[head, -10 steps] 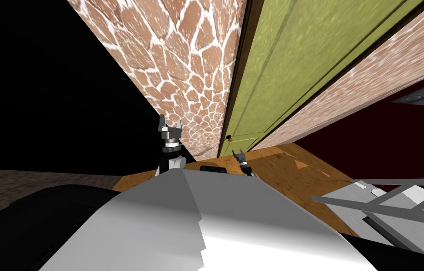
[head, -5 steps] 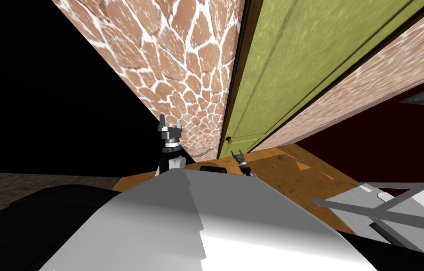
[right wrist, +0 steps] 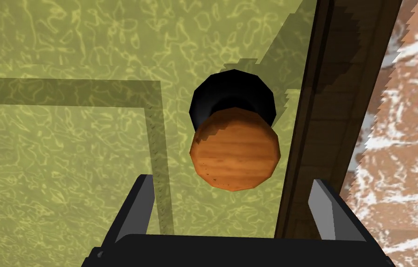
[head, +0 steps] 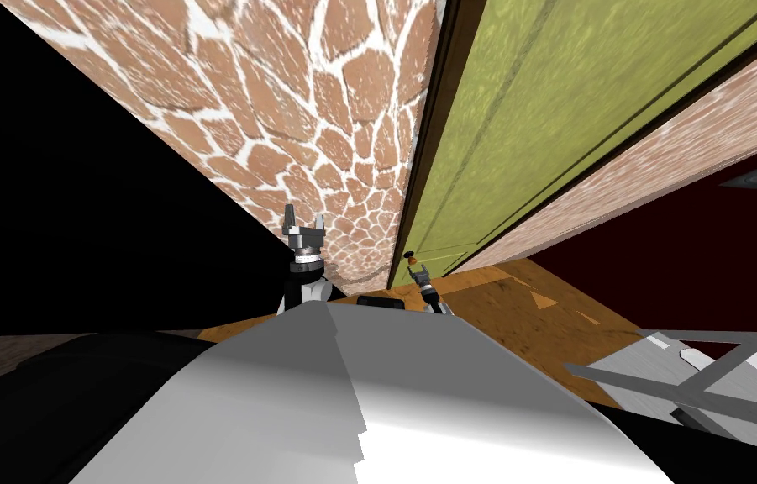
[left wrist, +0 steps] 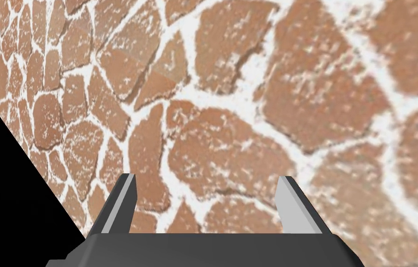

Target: Pull the door open

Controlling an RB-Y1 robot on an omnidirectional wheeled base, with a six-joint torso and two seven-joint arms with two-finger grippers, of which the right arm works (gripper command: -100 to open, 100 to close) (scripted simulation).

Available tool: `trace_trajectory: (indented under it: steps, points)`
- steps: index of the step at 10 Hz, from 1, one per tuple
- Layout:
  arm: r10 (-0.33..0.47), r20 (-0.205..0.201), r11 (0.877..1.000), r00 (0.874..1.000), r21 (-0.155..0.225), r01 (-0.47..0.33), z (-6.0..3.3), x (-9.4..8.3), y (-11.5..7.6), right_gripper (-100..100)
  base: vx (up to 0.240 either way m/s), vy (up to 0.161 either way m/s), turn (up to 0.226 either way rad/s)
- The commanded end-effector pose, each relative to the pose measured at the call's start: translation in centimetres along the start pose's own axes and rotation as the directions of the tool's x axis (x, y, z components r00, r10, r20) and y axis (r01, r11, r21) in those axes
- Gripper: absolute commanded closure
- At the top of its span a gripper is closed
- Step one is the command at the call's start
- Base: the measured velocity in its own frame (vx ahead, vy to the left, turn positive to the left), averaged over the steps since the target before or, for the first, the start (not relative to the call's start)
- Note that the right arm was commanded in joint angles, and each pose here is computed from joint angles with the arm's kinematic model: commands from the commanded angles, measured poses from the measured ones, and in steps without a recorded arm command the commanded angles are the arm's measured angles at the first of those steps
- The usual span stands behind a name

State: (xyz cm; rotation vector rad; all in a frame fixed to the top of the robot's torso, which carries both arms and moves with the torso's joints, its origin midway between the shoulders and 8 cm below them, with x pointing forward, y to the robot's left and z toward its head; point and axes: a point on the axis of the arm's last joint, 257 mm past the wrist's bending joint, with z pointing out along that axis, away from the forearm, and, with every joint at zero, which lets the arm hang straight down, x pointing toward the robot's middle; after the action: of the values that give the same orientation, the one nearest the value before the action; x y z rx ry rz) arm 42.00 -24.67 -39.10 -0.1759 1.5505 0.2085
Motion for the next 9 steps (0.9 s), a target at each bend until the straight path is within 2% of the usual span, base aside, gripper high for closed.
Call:
trace_trajectory:
  steps: [1,2,3,8,9]
  points:
    - [-0.001,-0.001,1.000,1.000,-0.002,0.001,0.82,0.07,0.73,-100,0.201,-0.019,0.107]
    - [-0.001,0.000,1.000,1.000,-0.002,0.001,0.43,0.02,0.57,-100,0.084,-0.017,0.044]
    - [-0.001,0.000,1.000,1.000,-0.002,0.001,0.43,0.02,0.57,100,-0.030,0.001,-0.013]
    - [-0.001,0.000,1.000,1.000,-0.002,0.001,0.43,0.02,0.57,100,-0.010,0.003,-0.005]
    - [0.034,0.003,0.999,0.999,0.004,-0.034,0.49,-0.07,0.43,100,-0.024,-0.021,0.049]
